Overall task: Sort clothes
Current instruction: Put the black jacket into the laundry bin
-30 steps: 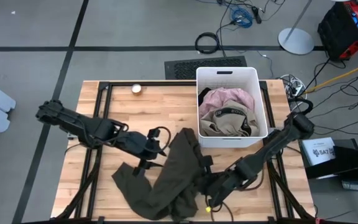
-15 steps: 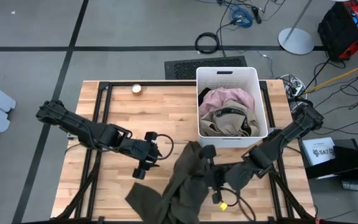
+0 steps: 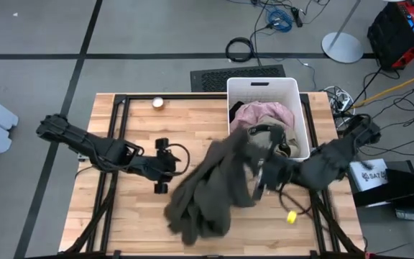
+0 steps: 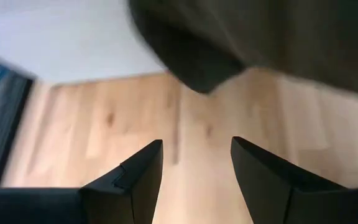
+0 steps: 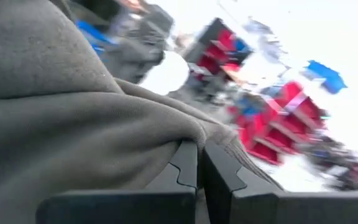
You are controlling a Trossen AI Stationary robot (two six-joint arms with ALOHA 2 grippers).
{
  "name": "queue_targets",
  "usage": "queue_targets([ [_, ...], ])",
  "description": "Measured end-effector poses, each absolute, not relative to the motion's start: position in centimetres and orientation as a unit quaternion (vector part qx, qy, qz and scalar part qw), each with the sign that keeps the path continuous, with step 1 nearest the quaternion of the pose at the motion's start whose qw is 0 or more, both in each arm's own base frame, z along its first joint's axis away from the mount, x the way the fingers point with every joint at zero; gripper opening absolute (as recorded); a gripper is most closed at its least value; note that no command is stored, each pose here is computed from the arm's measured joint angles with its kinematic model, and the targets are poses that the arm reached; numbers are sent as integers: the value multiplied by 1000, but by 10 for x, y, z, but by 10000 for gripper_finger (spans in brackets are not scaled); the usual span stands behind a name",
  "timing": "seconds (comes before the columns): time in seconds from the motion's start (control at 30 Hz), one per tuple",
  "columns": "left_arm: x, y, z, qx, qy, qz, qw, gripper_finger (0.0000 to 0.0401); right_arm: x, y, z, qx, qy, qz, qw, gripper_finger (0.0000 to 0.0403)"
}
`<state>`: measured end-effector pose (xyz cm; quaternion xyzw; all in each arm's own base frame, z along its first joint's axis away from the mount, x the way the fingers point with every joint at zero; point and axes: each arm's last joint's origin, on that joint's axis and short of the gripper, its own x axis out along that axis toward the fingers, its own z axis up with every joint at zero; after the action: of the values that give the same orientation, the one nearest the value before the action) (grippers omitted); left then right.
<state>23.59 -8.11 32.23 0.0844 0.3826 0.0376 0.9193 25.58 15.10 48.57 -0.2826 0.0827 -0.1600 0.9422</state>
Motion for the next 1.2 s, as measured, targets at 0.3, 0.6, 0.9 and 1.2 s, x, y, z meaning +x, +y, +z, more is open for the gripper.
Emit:
queue_targets([
  [0.3,210,-67,326,71,409,135,900,200,219,109,564,-305,71,-301,900,0],
  [0.6,208,-66,328,70,407,135,901,200,189,73,604,-271,69,-384,880,0],
  [0.9,208,-66,328,82,409,129,900,200,204,85,576,-281,108,-339,891,0],
  [1.2,209,-67,328,79,406,127,901,200,208,89,571,-239,85,-262,931,0],
])
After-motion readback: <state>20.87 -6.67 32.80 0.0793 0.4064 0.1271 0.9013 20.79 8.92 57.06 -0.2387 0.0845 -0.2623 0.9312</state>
